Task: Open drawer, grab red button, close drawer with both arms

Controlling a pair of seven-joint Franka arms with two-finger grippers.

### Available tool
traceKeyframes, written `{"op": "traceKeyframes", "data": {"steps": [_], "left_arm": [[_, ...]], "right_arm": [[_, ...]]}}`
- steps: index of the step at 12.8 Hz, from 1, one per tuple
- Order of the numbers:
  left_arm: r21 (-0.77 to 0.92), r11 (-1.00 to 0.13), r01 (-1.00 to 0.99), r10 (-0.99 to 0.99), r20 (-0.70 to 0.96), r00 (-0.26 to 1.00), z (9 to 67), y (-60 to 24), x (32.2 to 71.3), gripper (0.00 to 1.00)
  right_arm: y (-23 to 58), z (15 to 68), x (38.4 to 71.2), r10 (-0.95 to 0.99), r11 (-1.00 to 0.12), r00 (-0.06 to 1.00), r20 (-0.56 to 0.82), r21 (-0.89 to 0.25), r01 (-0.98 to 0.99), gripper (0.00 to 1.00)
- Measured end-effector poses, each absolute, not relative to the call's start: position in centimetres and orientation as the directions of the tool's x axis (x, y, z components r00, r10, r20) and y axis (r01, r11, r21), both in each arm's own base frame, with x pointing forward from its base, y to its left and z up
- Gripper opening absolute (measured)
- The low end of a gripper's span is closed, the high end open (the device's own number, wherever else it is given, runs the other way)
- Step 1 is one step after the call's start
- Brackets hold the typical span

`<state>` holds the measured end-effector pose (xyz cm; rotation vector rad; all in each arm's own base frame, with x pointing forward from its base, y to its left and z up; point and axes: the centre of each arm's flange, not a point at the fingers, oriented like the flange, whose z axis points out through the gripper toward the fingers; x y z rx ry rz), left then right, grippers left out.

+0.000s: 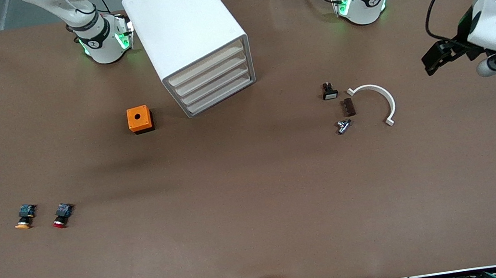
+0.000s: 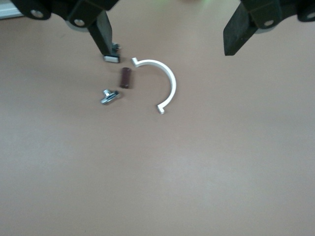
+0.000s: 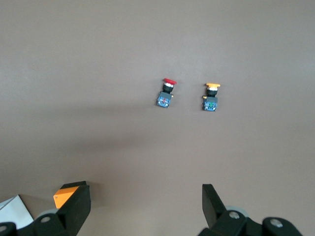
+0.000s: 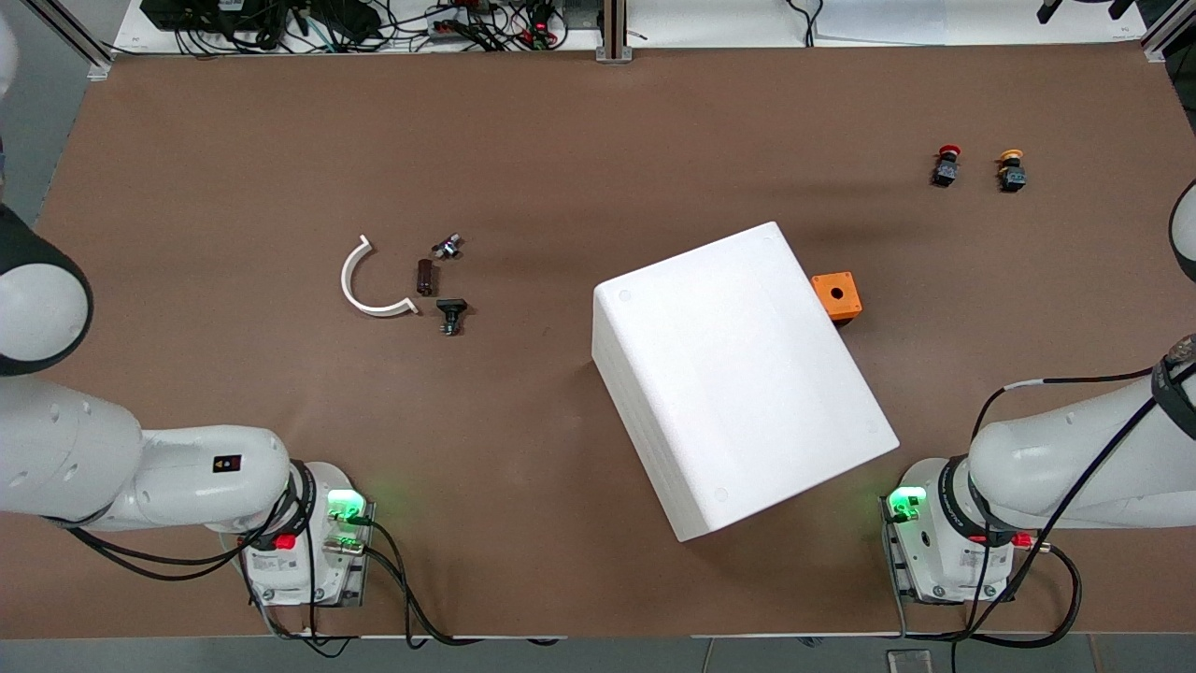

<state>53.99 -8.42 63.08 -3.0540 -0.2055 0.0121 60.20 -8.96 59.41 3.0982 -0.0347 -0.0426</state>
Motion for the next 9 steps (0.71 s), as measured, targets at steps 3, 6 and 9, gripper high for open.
{"op": "traceKeyframes", "data": {"steps": [3, 6, 9], "left_arm": [[-0.071, -0.991, 0.114, 0.116, -0.024, 0.993, 64.0, -5.4, 52.2, 1.0], [-0.066, -0.993, 0.097, 0.101, -0.056, 0.993, 63.9, -6.1, 51.4, 1.0], [-0.051, -0.996, 0.074, 0.077, -0.069, 0.995, 64.3, -7.0, 50.6, 1.0]], "right_arm": [[-8.9, 59.6, 60.1, -0.027, -0.999, 0.999, -0.039, 0.042, -0.025, 1.0], [-8.8, 60.1, 58.9, -0.088, -0.996, 0.991, -0.096, 0.039, -0.085, 1.0], [-8.4, 62.2, 57.1, -0.107, -0.994, 0.991, -0.086, 0.02, -0.105, 1.0]]}}
